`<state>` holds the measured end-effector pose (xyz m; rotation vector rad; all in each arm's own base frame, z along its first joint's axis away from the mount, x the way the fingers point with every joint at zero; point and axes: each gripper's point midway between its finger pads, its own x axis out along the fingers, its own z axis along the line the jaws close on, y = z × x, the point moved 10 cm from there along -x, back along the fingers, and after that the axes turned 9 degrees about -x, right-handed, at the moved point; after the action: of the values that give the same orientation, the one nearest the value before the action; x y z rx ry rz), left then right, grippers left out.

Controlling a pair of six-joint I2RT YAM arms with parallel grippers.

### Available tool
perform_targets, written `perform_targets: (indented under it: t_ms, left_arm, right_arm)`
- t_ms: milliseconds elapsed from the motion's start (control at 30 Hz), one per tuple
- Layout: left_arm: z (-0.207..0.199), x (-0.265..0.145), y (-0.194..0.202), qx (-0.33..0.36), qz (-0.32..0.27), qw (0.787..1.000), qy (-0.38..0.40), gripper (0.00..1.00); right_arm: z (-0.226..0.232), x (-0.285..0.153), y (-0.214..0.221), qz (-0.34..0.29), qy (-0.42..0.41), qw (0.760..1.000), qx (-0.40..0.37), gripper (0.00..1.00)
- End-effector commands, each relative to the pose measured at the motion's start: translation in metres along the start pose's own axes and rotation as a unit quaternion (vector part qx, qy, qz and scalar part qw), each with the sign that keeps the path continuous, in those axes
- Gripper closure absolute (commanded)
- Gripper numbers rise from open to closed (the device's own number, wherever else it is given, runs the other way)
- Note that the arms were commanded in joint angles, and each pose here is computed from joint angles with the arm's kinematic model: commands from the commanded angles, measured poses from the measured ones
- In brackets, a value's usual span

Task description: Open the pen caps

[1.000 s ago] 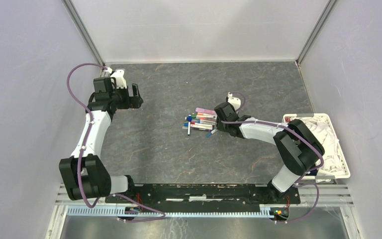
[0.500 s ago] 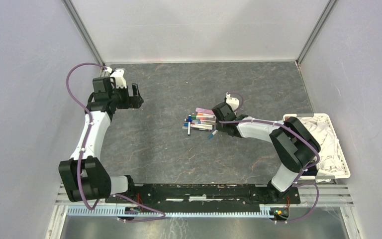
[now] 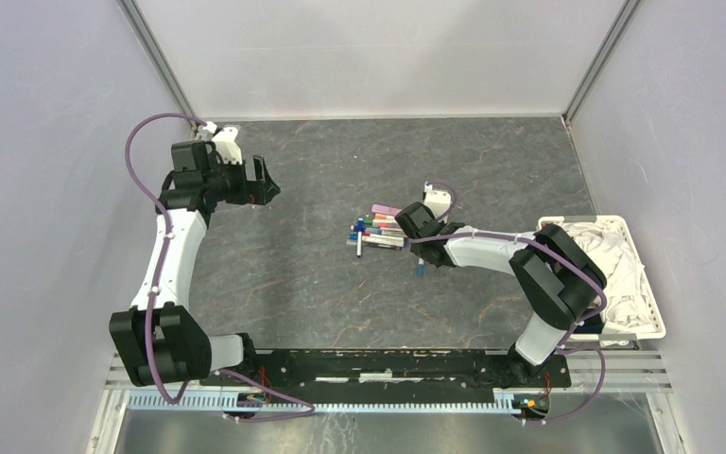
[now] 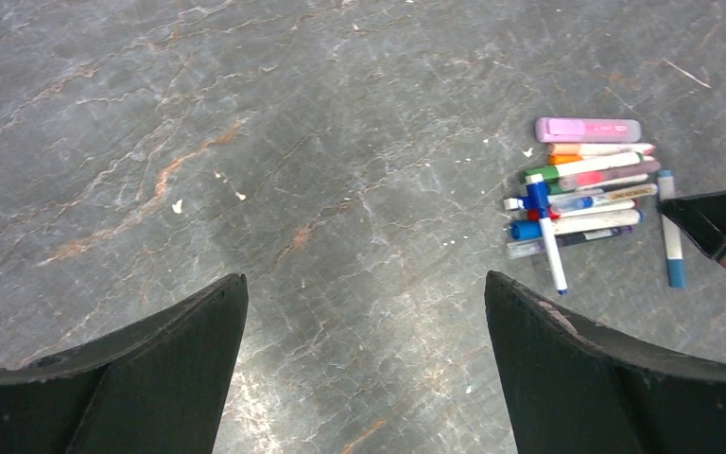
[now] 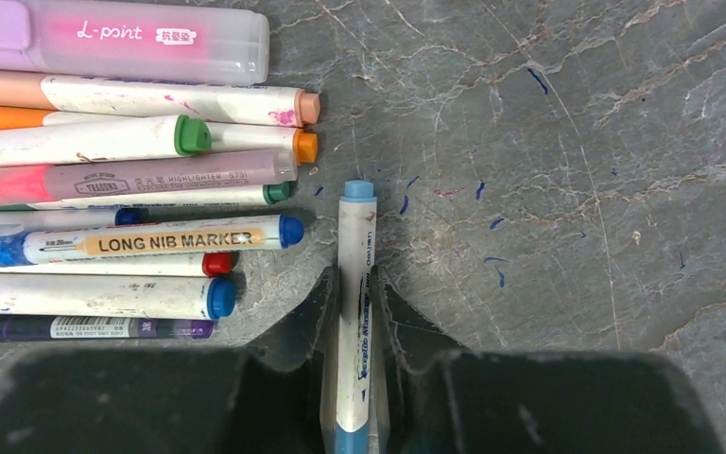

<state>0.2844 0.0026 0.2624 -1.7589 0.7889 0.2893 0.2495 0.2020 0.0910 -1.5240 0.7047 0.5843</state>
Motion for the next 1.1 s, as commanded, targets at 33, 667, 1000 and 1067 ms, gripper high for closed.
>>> perform_targets:
  t_ms: [33, 667, 1000, 1067]
  left_arm:
    - [-0.017, -0.02, -0.017, 0.039, -0.022, 0.997, 0.055, 0.0]
    - [-0.092, -0.023, 0.031, 0.051, 0.051, 0.971, 0.228, 0.0]
    - [-0.143, -0.004, 0.04, -0.022, 0.088, 0.946, 0.31, 0.0]
    - [-0.152, -0.002, 0.04, -0.024, 0.094, 0.944, 0.316, 0.0]
  right_arm:
    - [-0.018, -0.005, 0.016, 0.032, 0.052, 0.998, -0.034, 0.91]
    - [0.018, -0.123, -0.088, -0.18, -0.23, 0.944, 0.153, 1.0]
    - [0.058, -0.167, -0.123, -0.255, -0.288, 0.892, 0.237, 1.0]
    - [0.063, -0.17, -0.127, -0.257, -0.291, 0.887, 0.248, 1.0]
